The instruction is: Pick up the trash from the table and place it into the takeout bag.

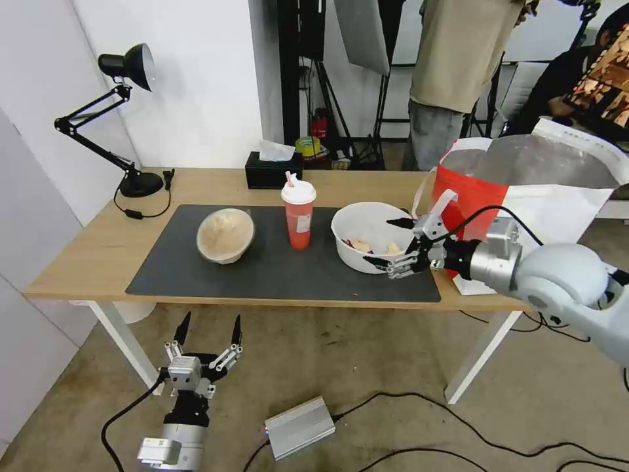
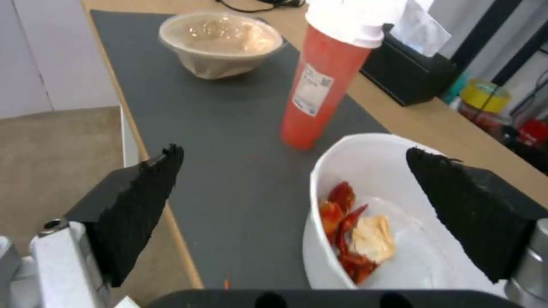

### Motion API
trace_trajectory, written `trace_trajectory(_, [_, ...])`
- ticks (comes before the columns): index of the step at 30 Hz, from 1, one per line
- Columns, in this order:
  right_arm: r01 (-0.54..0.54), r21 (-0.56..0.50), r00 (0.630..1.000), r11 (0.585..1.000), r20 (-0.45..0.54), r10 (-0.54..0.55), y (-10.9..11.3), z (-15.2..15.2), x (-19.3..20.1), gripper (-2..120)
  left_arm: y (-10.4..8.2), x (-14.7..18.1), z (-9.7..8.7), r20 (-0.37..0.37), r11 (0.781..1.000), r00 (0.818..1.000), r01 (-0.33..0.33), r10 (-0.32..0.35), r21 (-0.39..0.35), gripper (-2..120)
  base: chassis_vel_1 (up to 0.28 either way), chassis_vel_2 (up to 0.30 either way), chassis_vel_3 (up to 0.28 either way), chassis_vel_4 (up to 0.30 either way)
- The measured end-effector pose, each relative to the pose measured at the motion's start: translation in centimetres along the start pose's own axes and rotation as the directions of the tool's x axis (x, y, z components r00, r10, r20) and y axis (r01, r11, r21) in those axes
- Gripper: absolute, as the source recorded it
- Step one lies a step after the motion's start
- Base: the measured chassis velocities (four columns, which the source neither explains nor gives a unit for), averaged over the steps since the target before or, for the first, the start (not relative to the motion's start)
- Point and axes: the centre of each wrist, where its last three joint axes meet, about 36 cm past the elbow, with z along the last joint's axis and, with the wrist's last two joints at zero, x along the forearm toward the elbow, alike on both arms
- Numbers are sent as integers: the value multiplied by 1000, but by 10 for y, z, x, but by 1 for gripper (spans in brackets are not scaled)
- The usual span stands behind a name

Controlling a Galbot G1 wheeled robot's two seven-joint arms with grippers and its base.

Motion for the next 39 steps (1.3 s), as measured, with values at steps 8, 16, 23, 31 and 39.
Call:
trace_trajectory(8, [34,-35,999,999,-19,-34,-12,-5,-25,99,4,-2,5,0,1000,1000,6,-6,4,100,0,0,0,0])
trace_trajectory(16, [46,-40,998,998,-34,-47,-20,-8,-44,96,8,-4,10,-1,1000,1000,11,-11,7,100,0,0,0,0])
trace_trajectory(23, [47,-51,997,998,-55,-50,-23,-3,-50,96,9,-4,14,-1,1000,1000,8,-8,11,100,0,0,0,0])
trace_trajectory(31, [40,-66,996,997,-72,-45,-26,4,-52,95,8,-6,19,-4,1000,1000,2,-2,16,100,0,0,0,0])
trace_trajectory(39, [39,-82,995,996,-85,-46,-25,12,-54,95,9,-7,19,-4,1000,1000,0,0,13,100,0,0,0,0])
